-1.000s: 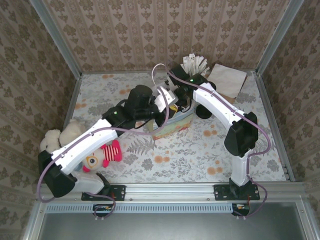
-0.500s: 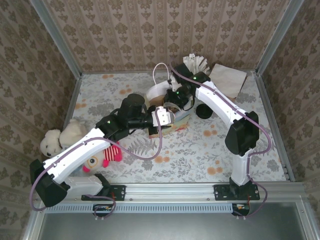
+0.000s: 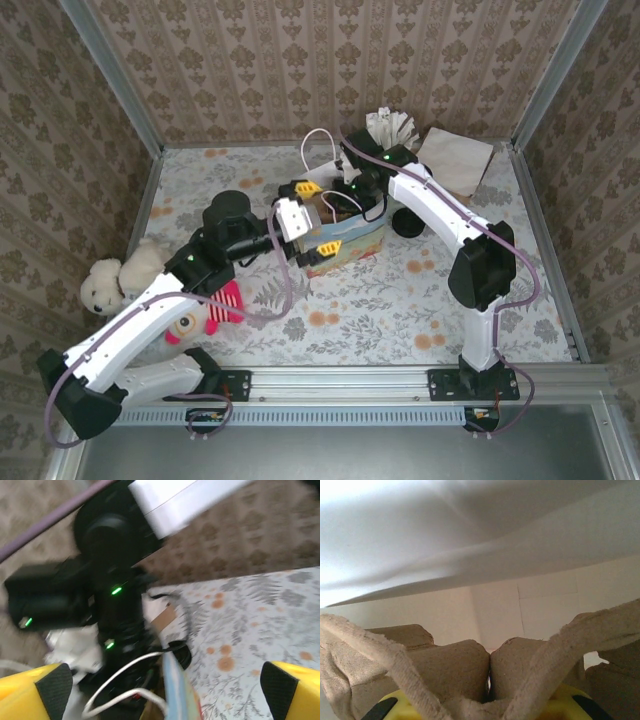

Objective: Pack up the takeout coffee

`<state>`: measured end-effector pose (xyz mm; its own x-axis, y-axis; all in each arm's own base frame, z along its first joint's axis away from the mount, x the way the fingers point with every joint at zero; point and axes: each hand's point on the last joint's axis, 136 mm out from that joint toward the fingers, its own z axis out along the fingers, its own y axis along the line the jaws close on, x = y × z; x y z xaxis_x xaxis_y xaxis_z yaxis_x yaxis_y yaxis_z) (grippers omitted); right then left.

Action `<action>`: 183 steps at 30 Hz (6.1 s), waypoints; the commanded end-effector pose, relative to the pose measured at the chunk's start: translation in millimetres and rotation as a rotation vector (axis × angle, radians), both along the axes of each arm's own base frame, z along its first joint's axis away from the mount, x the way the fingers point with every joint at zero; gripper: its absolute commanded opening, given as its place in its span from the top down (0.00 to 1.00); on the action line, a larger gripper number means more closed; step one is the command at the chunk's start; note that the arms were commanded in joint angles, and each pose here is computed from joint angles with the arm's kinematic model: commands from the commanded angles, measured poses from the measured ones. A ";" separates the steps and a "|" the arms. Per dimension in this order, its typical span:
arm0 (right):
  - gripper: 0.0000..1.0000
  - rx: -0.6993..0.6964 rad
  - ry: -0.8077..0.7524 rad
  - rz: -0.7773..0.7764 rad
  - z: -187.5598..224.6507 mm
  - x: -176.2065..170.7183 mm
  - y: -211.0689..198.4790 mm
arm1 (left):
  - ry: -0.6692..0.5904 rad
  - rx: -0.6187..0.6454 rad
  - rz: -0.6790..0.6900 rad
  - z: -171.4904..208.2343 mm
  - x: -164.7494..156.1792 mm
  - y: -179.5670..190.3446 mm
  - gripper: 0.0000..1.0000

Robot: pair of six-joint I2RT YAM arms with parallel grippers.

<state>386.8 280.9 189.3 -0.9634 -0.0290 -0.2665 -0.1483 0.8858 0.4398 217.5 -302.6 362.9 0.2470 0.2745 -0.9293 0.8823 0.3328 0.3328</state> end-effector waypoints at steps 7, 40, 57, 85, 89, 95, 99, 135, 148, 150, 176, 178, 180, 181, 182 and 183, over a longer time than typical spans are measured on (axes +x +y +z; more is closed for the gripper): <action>0.77 -0.020 -0.041 -0.014 8.0 4.4 -1.1 | 0.694 -0.142 0.522 20.6 55.4 39.9 0.08; 0.77 -0.036 -0.092 0.006 13.2 9.9 7.1 | 0.945 0.015 -0.098 4.4 7.9 -51.8 0.63; 0.77 -0.003 -0.085 0.034 14.0 10.2 13.4 | 0.672 0.146 -0.527 -5.8 -61.4 -77.1 0.63; 0.78 -0.070 -0.210 0.142 29.9 16.7 12.0 | 0.754 -0.174 0.405 -20.9 199.6 51.7 0.27; 0.78 -0.101 -0.216 0.168 28.6 14.1 7.9 | 0.808 -0.163 0.430 -34.9 219.3 46.4 0.63; 0.78 -0.201 -0.104 0.235 5.5 -3.5 0.9 | 0.859 -0.211 0.435 -35.8 234.5 39.0 1.00; 0.78 -0.261 0.002 0.277 -13.1 -19.0 0.6 | 0.870 -0.215 0.399 -34.9 234.7 25.9 1.00; 0.78 -0.251 0.178 0.198 -44.7 -19.5 14.9 | 0.751 -0.030 0.187 -11.0 61.1 -11.1 0.18; 0.77 -0.279 0.185 0.175 -53.4 -20.7 12.7 | 0.577 -0.003 -0.162 3.8 13.7 -48.1 1.00; 0.77 -0.292 0.185 0.162 -54.1 -19.9 9.9 | 0.567 0.026 -0.203 -0.7 5.3 -47.1 1.00; 0.76 -0.286 0.183 0.157 -58.5 -18.9 12.2 | 0.920 -0.053 0.401 -27.3 34.3 20.2 0.10; 0.76 -0.288 0.179 0.159 -57.9 -18.9 12.1 | 0.935 -0.027 0.406 -30.4 37.4 16.1 0.11; 0.76 -0.287 0.170 0.159 -56.8 -18.1 12.8 | 0.940 -0.006 0.432 -36.5 43.9 14.4 0.14; 0.77 -0.284 0.167 0.158 -56.6 -17.5 13.5 | 0.934 -0.004 0.427 -37.5 46.5 11.6 0.20; 0.76 -0.283 0.163 0.160 -56.5 -17.1 14.6 | 0.925 -0.005 0.408 -36.6 48.2 7.0 0.30; 0.76 -0.281 0.162 0.159 -56.3 -17.1 15.4 | 0.912 -0.009 0.385 -34.1 49.1 2.7 0.38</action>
<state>374.8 298.3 139.0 -0.9674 -0.2363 -0.0914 -0.2516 0.9389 0.2349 268.8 -291.8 316.1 -0.6794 0.1817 -0.7109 0.6089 0.6802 -0.4081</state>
